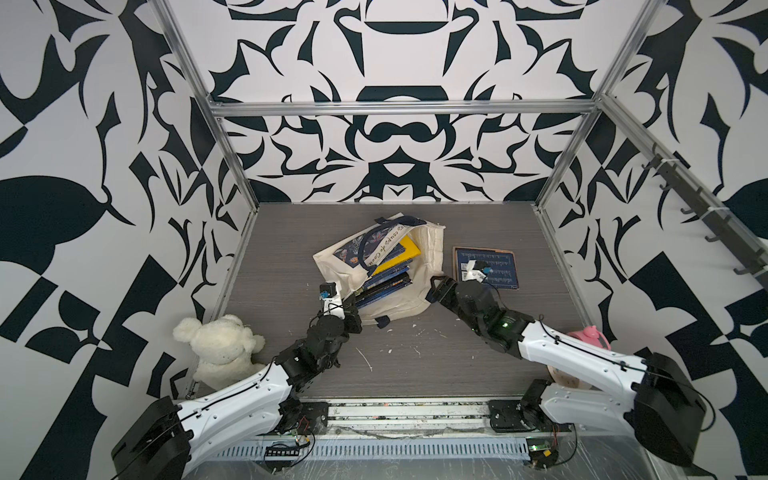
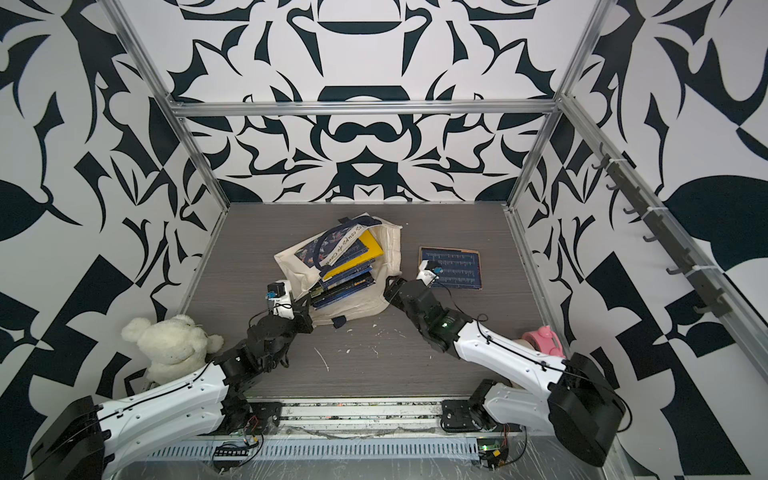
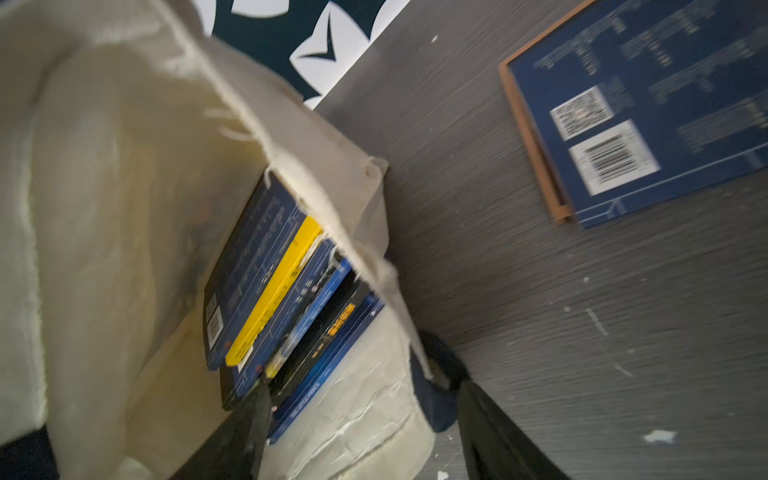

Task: Take out the books from the canvas bag
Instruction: Pick up the book from the canvas bag.

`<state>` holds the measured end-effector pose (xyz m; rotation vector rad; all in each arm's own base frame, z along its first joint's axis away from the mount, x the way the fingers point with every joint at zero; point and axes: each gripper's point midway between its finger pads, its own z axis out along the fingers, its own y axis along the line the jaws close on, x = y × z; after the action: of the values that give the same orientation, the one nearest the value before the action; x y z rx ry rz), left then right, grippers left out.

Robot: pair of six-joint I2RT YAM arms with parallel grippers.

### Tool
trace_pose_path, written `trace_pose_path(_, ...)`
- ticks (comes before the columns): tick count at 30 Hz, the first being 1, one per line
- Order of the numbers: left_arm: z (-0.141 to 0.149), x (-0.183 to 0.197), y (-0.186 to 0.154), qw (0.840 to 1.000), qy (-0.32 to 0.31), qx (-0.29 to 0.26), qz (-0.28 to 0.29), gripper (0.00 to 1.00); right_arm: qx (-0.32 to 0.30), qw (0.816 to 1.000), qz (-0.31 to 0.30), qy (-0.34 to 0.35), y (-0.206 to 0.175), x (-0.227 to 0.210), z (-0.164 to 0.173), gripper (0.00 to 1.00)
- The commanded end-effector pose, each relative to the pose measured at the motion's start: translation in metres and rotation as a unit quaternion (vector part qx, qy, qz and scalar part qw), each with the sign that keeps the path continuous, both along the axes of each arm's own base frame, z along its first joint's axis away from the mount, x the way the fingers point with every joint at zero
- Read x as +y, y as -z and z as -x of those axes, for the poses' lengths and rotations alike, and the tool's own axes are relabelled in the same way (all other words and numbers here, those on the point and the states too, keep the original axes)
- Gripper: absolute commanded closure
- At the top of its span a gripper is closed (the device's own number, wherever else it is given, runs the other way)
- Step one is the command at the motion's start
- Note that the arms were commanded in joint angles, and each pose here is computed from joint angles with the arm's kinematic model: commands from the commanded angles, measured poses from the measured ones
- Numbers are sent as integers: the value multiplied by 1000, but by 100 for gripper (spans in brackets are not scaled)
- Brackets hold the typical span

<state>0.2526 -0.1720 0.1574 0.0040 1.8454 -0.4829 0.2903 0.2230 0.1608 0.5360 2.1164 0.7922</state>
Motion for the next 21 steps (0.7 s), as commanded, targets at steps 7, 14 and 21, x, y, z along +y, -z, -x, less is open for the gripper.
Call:
trace_pose_path(7,3,-11,-29,998,31,-45,44,100,-74,995,-22,-62,-40,71,-7,32)
trace_pose_path(14,6,-12,-32,996,42,-52,51,100,-67,993,-33,-94,-33,118,-24,38)
trace_pose_path(21,8,-13,-33,996,48,-55,55,100,-74,992,-36,-99,-28,148,-44,48)
